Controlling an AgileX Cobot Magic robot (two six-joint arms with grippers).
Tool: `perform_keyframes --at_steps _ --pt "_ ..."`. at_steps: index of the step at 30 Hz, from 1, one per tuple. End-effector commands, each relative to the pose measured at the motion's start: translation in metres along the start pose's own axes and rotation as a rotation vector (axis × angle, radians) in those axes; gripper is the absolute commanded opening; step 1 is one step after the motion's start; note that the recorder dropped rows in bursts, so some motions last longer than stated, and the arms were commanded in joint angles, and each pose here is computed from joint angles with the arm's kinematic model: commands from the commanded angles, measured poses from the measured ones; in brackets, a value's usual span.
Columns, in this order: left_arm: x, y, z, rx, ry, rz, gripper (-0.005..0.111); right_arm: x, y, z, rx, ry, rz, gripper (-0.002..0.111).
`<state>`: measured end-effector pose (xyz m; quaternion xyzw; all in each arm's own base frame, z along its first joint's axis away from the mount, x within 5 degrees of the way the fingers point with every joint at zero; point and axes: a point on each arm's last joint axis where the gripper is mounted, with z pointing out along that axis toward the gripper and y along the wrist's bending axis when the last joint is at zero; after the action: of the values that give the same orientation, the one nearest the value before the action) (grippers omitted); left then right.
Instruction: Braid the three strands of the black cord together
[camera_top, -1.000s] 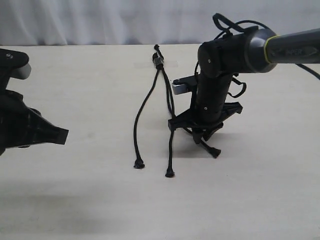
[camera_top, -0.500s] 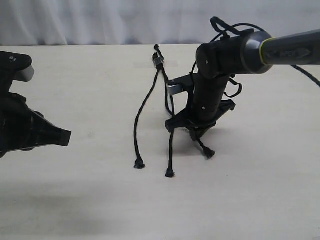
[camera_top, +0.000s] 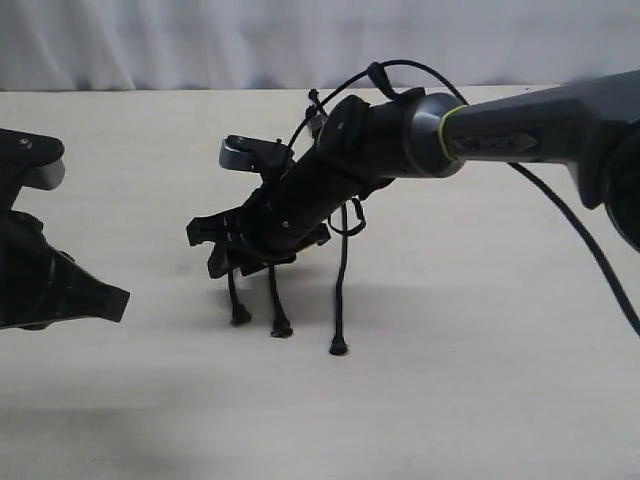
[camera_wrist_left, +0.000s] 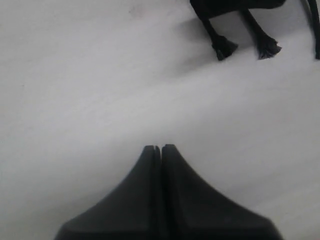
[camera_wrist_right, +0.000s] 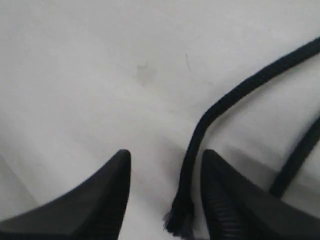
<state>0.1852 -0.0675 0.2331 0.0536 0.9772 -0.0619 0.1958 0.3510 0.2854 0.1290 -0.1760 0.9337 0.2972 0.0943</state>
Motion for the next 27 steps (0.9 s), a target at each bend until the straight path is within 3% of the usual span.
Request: perform_keyframes --at_steps 1,6,16,18,22,27 --pt "-0.004 -0.002 -0.001 0.015 -0.023 -0.010 0.000 0.000 -0.001 -0.031 0.131 0.046 -0.071 0.050" --pt "-0.008 -0.003 -0.001 0.025 -0.066 -0.010 0.000 0.004 -0.002 -0.042 0.345 0.063 -0.106 0.050" --pt "-0.010 -0.004 -0.002 0.030 -0.086 -0.010 0.000 0.026 -0.012 0.011 0.373 0.176 -0.110 0.047" --pt "-0.010 -0.004 -0.002 0.030 -0.086 -0.010 0.000 0.028 -0.016 0.015 0.382 0.189 -0.120 0.040" --pt "-0.010 -0.004 -0.002 0.030 -0.086 -0.010 0.000 0.029 -0.019 0.011 0.432 0.226 -0.174 0.004" --pt "-0.010 -0.004 -0.002 0.031 -0.088 -0.010 0.000 0.015 -0.013 -0.029 0.435 0.157 -0.180 0.004"
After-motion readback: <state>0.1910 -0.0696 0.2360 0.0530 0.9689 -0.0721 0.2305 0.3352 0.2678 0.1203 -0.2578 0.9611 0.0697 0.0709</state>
